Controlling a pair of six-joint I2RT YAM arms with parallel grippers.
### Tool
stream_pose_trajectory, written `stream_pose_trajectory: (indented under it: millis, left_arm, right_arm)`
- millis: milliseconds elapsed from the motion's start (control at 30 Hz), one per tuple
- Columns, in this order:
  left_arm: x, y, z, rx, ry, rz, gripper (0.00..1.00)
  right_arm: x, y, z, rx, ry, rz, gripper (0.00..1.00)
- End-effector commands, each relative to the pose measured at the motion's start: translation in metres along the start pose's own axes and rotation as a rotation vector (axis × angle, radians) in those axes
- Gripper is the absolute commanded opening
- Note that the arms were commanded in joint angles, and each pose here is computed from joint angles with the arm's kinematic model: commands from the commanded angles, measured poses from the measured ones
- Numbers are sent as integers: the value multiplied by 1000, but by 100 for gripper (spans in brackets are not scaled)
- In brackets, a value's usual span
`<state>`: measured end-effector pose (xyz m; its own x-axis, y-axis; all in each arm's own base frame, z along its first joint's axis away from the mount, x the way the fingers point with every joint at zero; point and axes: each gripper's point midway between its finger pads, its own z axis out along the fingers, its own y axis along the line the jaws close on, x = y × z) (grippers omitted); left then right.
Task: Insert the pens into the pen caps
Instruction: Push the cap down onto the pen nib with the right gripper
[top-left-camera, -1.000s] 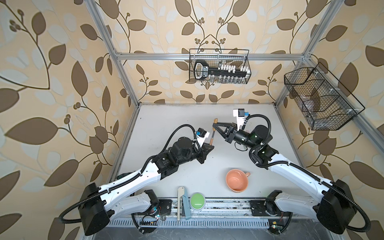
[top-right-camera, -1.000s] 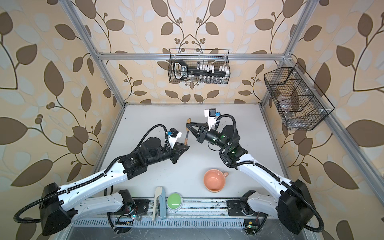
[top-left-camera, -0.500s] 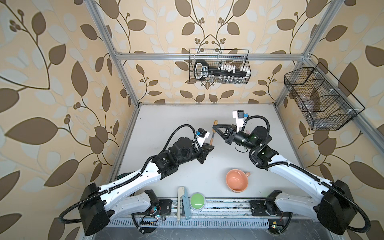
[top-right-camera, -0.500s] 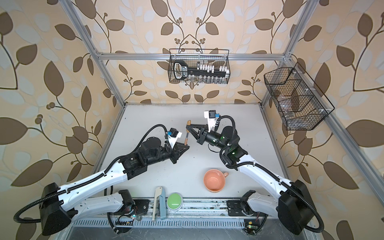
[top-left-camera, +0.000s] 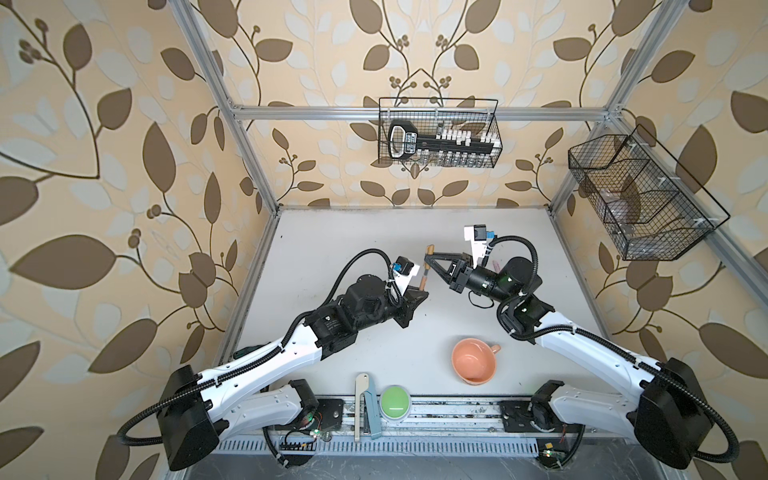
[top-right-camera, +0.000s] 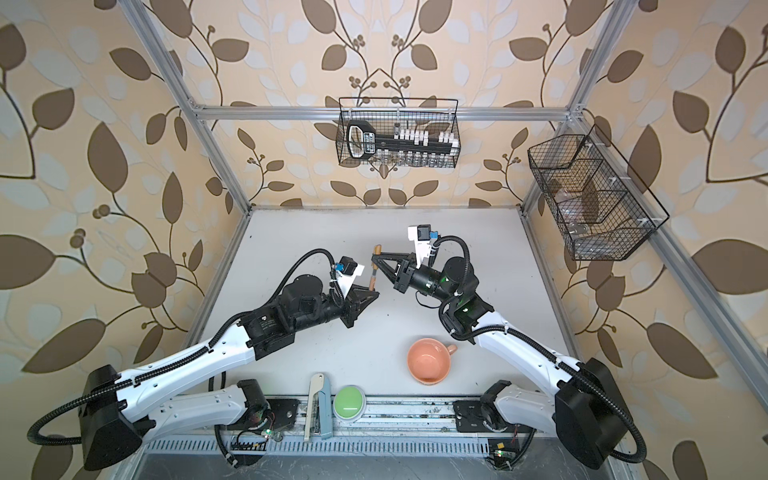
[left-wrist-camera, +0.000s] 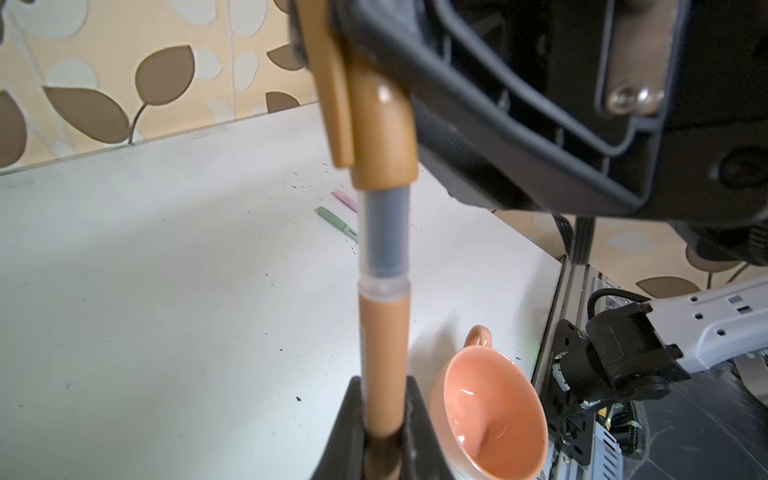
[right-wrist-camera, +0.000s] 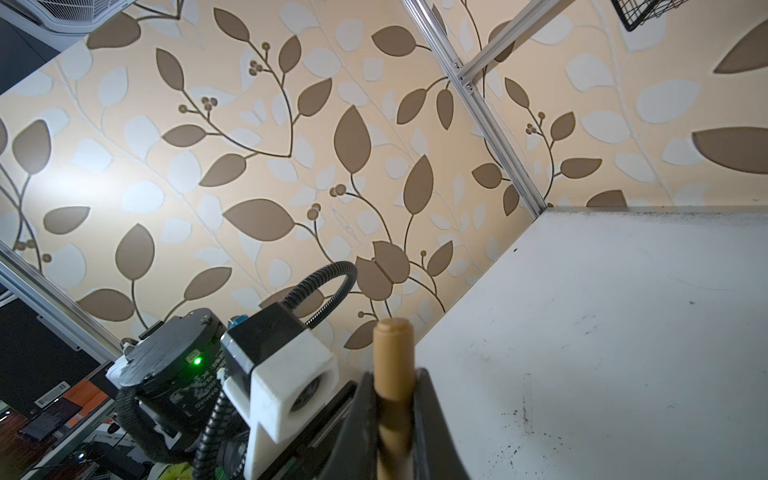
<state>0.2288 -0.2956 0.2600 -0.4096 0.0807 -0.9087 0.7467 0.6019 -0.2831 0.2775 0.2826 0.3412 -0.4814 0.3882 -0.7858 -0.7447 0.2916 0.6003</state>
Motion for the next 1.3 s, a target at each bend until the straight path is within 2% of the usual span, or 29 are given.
stream_pose_trajectory:
  millis: [0, 233, 400, 533, 600, 700, 833, 1000, 1267]
  left_arm:
    - [-46, -9, -9, -3, -139, 43, 0]
    - [-61, -8, -15, -26, -178, 61, 0]
    - [-60, -8, -11, -26, -159, 72, 0]
    - [-56, -7, -9, -24, -144, 64, 0]
    - [-56, -8, -10, -21, -145, 64, 0]
    - [-54, -8, -10, -19, -134, 64, 0]
    - [-46, -7, -8, -19, -101, 62, 0]
    - [-35, -7, -5, -13, -62, 51, 0]
    - [-30, -6, -5, -14, -52, 50, 0]
  right_arm:
    - [9, 4, -4, -11, 22, 2, 0]
    - [22, 3, -2, 20, 64, -33, 0]
    - [24, 1, -4, 70, 99, -92, 4]
    - [22, 2, -6, 90, 120, -125, 19]
    - [23, 2, -7, 98, 133, -133, 31]
    - [19, 8, -9, 93, 149, -152, 44]
    - [1, 16, -19, 56, 126, -141, 52]
    - [-18, 21, -21, 28, 127, -148, 56]
    - [-20, 17, 0, -6, 171, -132, 56]
